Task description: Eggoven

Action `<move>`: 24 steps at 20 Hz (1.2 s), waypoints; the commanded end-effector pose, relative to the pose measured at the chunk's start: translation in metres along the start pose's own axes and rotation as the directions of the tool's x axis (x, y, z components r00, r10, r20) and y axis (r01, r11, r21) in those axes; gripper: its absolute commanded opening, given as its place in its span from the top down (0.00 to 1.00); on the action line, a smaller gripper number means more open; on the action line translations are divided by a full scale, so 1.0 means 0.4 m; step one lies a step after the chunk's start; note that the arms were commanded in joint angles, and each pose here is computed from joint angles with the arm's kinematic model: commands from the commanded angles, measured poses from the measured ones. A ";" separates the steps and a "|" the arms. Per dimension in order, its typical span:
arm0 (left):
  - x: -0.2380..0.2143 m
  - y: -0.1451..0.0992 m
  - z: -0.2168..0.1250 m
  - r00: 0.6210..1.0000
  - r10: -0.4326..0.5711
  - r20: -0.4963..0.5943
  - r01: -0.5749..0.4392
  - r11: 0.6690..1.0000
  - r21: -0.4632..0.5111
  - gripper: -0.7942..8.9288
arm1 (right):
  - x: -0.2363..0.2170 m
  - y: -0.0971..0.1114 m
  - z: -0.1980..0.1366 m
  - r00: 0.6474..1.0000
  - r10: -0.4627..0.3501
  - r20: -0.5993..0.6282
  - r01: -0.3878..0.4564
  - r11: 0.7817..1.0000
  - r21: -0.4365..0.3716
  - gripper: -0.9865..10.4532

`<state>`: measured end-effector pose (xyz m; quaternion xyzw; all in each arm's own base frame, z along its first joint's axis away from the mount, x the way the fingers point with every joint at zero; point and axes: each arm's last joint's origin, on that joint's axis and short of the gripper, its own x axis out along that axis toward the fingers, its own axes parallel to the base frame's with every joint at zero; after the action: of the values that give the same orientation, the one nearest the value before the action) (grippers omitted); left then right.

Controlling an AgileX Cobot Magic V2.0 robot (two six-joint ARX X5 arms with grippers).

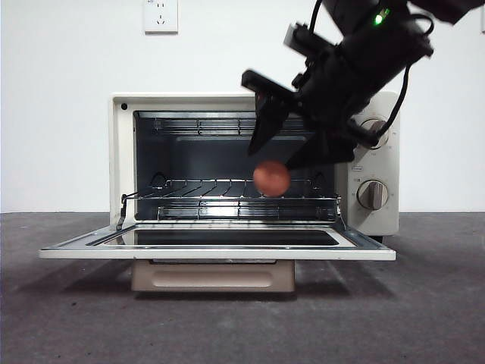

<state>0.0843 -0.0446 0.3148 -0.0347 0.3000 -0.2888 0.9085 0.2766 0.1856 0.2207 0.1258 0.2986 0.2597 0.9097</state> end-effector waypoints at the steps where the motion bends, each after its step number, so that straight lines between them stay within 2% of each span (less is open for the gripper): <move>1: 0.004 -0.001 0.009 1.000 -0.005 0.004 0.005 1.000 -0.002 0.91 | -0.025 0.020 0.015 1.000 0.016 -0.001 -0.016 1.000 0.003 0.65; 7: 0.040 0.004 0.037 1.000 -0.008 0.028 0.008 1.000 0.003 0.91 | -0.168 0.088 0.052 0.995 0.087 0.045 -0.086 0.996 -0.028 0.65; 11: 0.118 0.035 0.053 0.999 0.023 0.026 -0.022 0.999 -0.030 0.91 | -0.297 0.125 0.051 0.991 0.132 0.031 -0.129 0.989 -0.077 0.65; 17: 0.265 0.145 0.005 0.999 -0.022 -0.049 0.013 0.985 -0.171 0.91 | -0.476 0.121 0.021 0.990 0.138 -0.009 -0.138 0.983 -0.119 0.65; 19: 0.303 0.197 -0.015 0.997 -0.002 -0.081 -0.016 0.973 -0.229 0.91 | -0.521 0.113 0.014 0.991 0.131 0.009 -0.129 0.984 -0.123 0.65; 22: 0.353 0.254 -0.023 0.995 -0.061 -0.085 0.034 0.957 -0.289 0.91 | -0.574 0.104 0.007 0.992 0.114 0.056 -0.106 0.987 -0.123 0.65; 24: 0.392 0.285 -0.035 0.993 -0.053 -0.104 0.018 0.949 -0.314 0.91 | -0.596 0.101 0.004 0.990 0.122 0.075 -0.113 0.986 -0.124 0.65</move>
<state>0.2332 -0.0339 0.1957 -0.1645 0.3886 -0.2555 0.8699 0.0981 0.0872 0.3471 0.1024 0.2431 0.3190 0.9103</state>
